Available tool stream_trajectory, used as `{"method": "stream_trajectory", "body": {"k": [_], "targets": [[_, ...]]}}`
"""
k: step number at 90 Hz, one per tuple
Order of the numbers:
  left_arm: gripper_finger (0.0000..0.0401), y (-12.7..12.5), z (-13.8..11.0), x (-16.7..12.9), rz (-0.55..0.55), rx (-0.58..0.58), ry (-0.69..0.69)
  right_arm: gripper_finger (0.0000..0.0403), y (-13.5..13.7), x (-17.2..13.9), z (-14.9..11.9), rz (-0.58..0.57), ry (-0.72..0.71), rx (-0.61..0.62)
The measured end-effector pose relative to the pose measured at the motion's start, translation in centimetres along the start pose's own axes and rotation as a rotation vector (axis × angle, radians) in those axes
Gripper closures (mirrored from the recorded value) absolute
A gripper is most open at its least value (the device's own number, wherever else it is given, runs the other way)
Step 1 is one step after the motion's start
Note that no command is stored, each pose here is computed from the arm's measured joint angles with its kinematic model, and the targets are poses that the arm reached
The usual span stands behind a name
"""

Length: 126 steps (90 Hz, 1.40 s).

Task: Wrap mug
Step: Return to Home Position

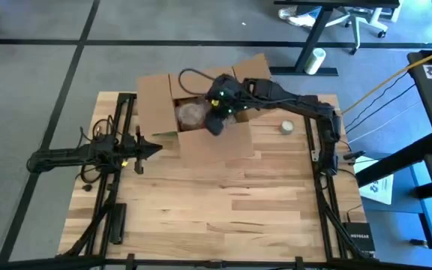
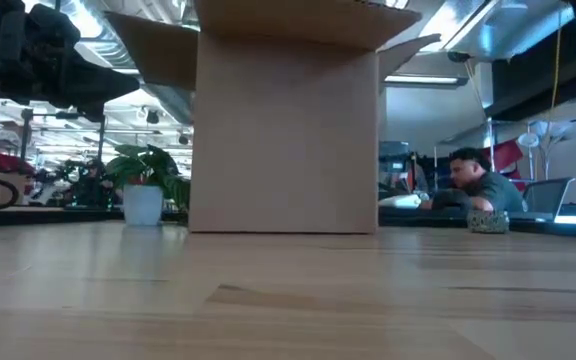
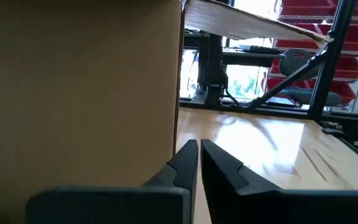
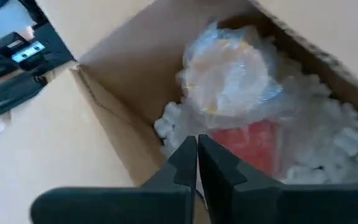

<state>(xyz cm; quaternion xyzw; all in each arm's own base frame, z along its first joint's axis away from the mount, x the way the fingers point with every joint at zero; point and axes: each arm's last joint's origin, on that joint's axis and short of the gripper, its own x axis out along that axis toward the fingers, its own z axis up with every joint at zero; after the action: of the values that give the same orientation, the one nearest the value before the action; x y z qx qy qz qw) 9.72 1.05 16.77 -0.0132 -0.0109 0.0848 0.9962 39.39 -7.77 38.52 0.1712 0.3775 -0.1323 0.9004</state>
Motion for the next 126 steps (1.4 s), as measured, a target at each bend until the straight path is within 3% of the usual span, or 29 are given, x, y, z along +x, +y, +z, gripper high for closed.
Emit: {"method": "stream_trajectory", "body": {"k": [21,60,96,126], "targets": [[0.0400,0.0,0.0,0.0,0.000,0.000,0.000,0.0403,1.6,-2.4,-3.0,0.036,-0.103,0.012],[0.0400,0.0,0.0,0.0,-0.001,0.000,0.000,0.0403,4.5,-4.6,-13.3,0.105,-0.220,0.049],[0.0400,0.0,0.0,0.0,0.000,0.000,0.000,0.0403,4.0,-4.2,-21.6,0.157,-0.360,0.033],[0.0400,0.0,0.0,0.0,0.000,0.000,0.000,0.0403,0.5,-4.6,-27.8,0.273,-0.530,0.052]]}}
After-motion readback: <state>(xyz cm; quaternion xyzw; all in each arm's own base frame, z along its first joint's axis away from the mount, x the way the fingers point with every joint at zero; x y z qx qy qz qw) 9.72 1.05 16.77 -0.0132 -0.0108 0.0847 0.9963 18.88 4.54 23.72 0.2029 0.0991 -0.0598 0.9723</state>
